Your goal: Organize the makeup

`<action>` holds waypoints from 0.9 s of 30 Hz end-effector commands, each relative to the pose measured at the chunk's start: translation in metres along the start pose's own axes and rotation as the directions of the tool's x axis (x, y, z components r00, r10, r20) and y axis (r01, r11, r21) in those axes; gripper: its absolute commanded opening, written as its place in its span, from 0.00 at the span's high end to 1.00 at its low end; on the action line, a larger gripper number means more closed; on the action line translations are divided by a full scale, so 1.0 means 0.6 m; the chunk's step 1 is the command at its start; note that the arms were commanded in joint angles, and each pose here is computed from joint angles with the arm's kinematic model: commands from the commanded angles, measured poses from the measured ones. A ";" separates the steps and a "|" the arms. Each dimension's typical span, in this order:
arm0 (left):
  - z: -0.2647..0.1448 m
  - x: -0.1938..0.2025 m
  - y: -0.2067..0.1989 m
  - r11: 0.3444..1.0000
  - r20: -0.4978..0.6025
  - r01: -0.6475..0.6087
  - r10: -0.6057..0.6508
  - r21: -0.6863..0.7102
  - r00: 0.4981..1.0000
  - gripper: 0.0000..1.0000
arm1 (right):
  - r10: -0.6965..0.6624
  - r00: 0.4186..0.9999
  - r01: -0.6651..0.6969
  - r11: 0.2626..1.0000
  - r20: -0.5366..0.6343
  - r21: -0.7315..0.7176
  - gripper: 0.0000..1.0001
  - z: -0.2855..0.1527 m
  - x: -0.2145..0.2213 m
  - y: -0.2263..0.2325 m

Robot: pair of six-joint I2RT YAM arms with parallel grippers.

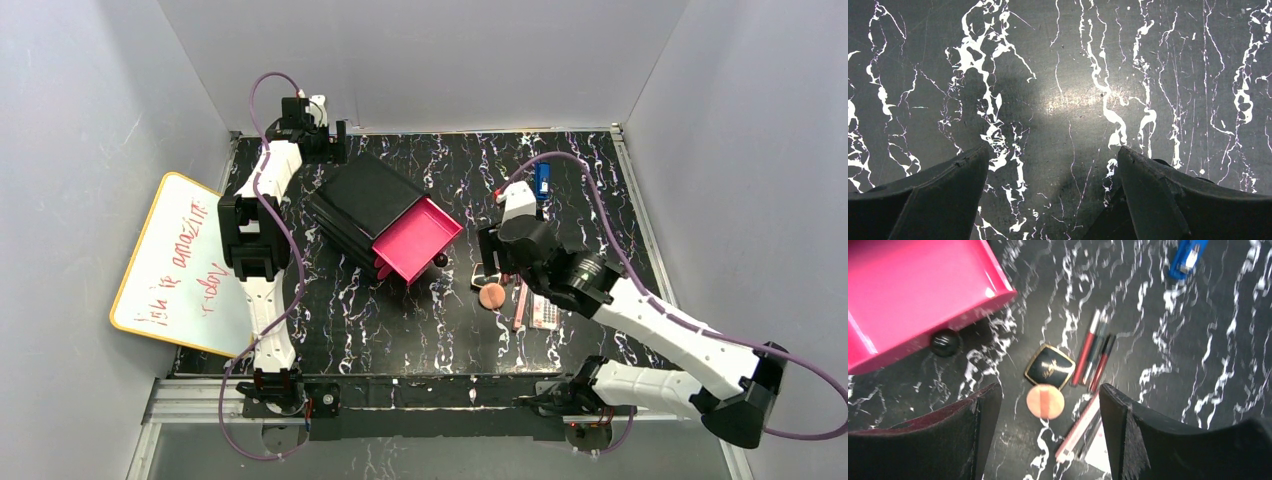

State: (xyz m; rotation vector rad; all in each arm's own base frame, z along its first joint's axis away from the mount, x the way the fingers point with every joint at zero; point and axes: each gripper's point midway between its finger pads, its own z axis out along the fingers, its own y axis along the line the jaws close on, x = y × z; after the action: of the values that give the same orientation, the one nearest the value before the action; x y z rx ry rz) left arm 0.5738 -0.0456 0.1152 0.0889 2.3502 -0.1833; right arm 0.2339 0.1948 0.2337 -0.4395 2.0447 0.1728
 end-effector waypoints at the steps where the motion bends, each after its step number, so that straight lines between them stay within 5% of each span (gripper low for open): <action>1: 0.000 -0.006 -0.008 0.999 -0.005 -0.012 0.012 0.033 1.000 0.03 | 0.103 0.983 -0.089 0.991 -0.153 0.100 0.21 0.013 0.085 -0.016; 22: -0.014 -0.014 -0.013 0.999 0.006 -0.014 0.013 0.040 1.000 0.03 | 0.182 0.920 -0.179 0.983 -0.346 0.042 0.29 0.121 0.276 0.016; 27: -0.016 -0.014 -0.012 0.999 0.006 -0.014 0.013 0.038 1.000 0.03 | 0.191 0.916 -0.192 0.981 -0.352 0.032 0.42 0.142 0.284 0.023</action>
State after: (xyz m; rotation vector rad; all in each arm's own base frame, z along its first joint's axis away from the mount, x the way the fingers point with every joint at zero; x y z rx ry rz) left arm 0.5725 -0.0488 0.1163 0.0972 2.3541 -0.2057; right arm 0.2107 0.1787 0.0421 -0.3254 2.4847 0.1513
